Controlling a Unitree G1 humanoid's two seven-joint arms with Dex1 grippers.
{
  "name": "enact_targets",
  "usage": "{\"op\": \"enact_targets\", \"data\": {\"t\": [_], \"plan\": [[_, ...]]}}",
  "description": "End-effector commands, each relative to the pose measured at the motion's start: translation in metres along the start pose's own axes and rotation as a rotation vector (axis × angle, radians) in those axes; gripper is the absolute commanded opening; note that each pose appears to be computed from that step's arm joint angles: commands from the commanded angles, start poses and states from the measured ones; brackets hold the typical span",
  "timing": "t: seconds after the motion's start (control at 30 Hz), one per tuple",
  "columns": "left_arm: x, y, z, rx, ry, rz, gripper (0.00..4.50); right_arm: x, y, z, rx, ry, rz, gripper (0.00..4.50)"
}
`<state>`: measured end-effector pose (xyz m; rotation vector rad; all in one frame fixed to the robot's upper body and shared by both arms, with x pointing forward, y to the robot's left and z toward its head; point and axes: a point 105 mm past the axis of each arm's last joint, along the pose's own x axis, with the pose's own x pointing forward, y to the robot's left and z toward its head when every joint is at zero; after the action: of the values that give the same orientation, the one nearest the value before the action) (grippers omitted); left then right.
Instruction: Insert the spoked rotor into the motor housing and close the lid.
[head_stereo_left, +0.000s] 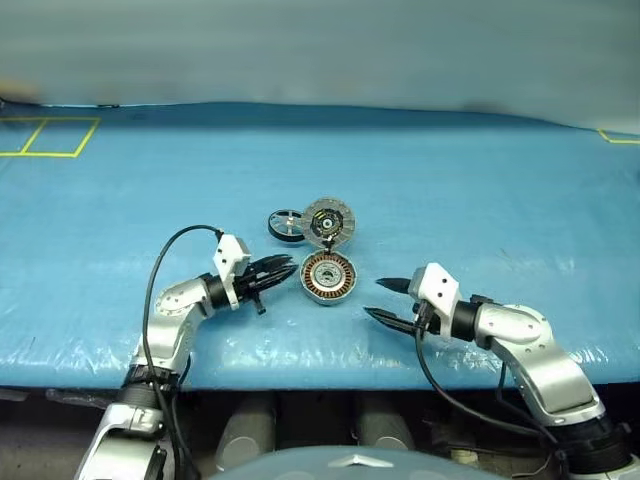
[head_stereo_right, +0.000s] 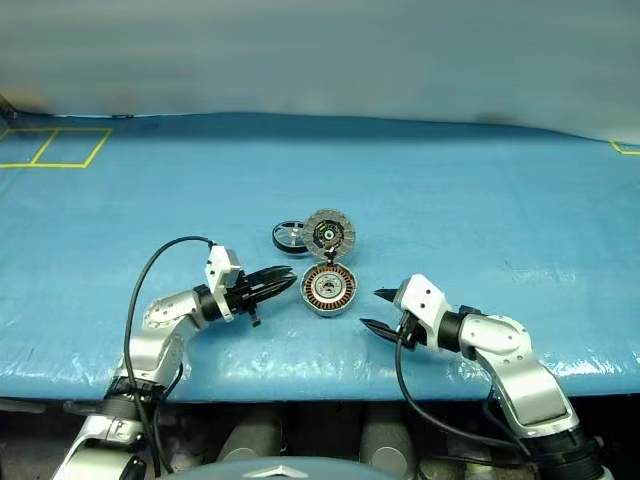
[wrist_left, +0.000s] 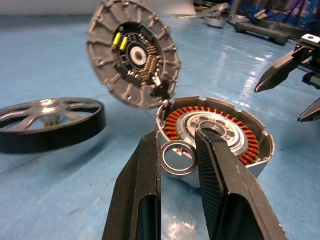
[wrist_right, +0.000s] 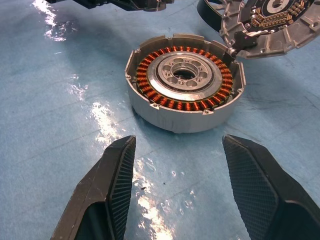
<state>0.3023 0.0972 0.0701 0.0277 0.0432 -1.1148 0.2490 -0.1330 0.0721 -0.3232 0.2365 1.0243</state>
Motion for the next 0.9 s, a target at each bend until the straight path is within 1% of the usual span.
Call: {"op": "enact_targets", "data": {"t": [0.03,0.23,0.43,0.63,0.83,0.9], "plan": [[0.013,-0.005,0.003,0.026,0.019,-0.073,0.64,0.005,0.003,0.007,-0.034,-0.035,0.001,2.92],[0.034,-0.011,-0.005,0.06,0.08,-0.156,0.64,0.008,0.005,0.004,-0.033,-0.031,-0.003,2.92],[0.051,-0.01,-0.004,0.087,0.084,-0.181,0.64,0.008,0.007,0.004,-0.023,-0.033,0.002,2.92],[0.059,-0.011,-0.001,0.109,0.089,-0.211,0.64,0.008,0.008,0.003,-0.022,-0.028,0.003,2.92],[0.059,-0.014,-0.007,0.106,0.122,-0.238,0.64,0.009,0.009,0.002,-0.026,-0.025,-0.002,2.92],[0.058,-0.011,-0.008,0.131,0.133,-0.22,1.37,0.009,0.008,0.002,-0.027,-0.023,-0.007,2.92]]}}
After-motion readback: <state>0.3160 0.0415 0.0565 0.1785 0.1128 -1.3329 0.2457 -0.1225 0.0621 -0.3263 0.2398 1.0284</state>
